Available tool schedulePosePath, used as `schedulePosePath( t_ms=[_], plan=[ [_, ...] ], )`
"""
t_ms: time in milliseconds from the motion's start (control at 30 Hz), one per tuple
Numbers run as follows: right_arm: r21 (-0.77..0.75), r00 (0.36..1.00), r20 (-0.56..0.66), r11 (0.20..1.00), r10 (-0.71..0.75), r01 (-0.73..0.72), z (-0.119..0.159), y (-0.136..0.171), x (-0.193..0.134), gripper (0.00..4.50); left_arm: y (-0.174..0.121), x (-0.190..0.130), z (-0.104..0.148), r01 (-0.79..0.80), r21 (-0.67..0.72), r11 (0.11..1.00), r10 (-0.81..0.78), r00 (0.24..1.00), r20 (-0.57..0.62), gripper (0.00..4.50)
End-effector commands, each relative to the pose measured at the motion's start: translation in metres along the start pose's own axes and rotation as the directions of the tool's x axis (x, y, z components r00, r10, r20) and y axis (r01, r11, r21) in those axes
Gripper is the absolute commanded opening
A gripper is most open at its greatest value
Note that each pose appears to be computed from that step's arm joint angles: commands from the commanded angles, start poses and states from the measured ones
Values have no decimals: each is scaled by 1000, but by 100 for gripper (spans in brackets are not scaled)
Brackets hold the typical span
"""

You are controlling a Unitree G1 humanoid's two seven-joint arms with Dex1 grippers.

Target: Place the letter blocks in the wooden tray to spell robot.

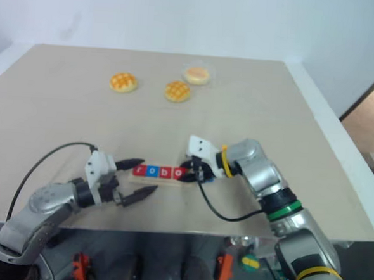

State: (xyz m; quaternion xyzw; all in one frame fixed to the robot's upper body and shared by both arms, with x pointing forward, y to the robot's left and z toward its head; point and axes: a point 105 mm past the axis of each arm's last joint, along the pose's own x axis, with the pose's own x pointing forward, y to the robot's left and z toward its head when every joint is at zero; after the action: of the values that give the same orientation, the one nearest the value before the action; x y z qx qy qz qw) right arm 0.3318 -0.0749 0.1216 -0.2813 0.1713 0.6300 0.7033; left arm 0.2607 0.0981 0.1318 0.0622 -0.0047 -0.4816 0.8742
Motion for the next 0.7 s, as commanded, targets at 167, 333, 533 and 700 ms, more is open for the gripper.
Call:
schedulePosePath(
  t_ms=[167,333,533,700],
  plan=[
    [-5,999,38,1000,-16,16,11,-4,-1,389,-6,1,8,23,40,999,-24,1000,16,450],
    [34,988,124,995,-95,92,31,-14,-13,443,-7,1,6,31,42,999,-31,999,10,450],
    [259,918,258,937,-301,234,46,-25,-42,388,-10,-2,8,85,94,992,-86,996,4,450],
    [347,919,205,903,-336,253,16,0,-45,217,-10,-3,7,115,111,987,-114,993,-12,450]
  ],
)
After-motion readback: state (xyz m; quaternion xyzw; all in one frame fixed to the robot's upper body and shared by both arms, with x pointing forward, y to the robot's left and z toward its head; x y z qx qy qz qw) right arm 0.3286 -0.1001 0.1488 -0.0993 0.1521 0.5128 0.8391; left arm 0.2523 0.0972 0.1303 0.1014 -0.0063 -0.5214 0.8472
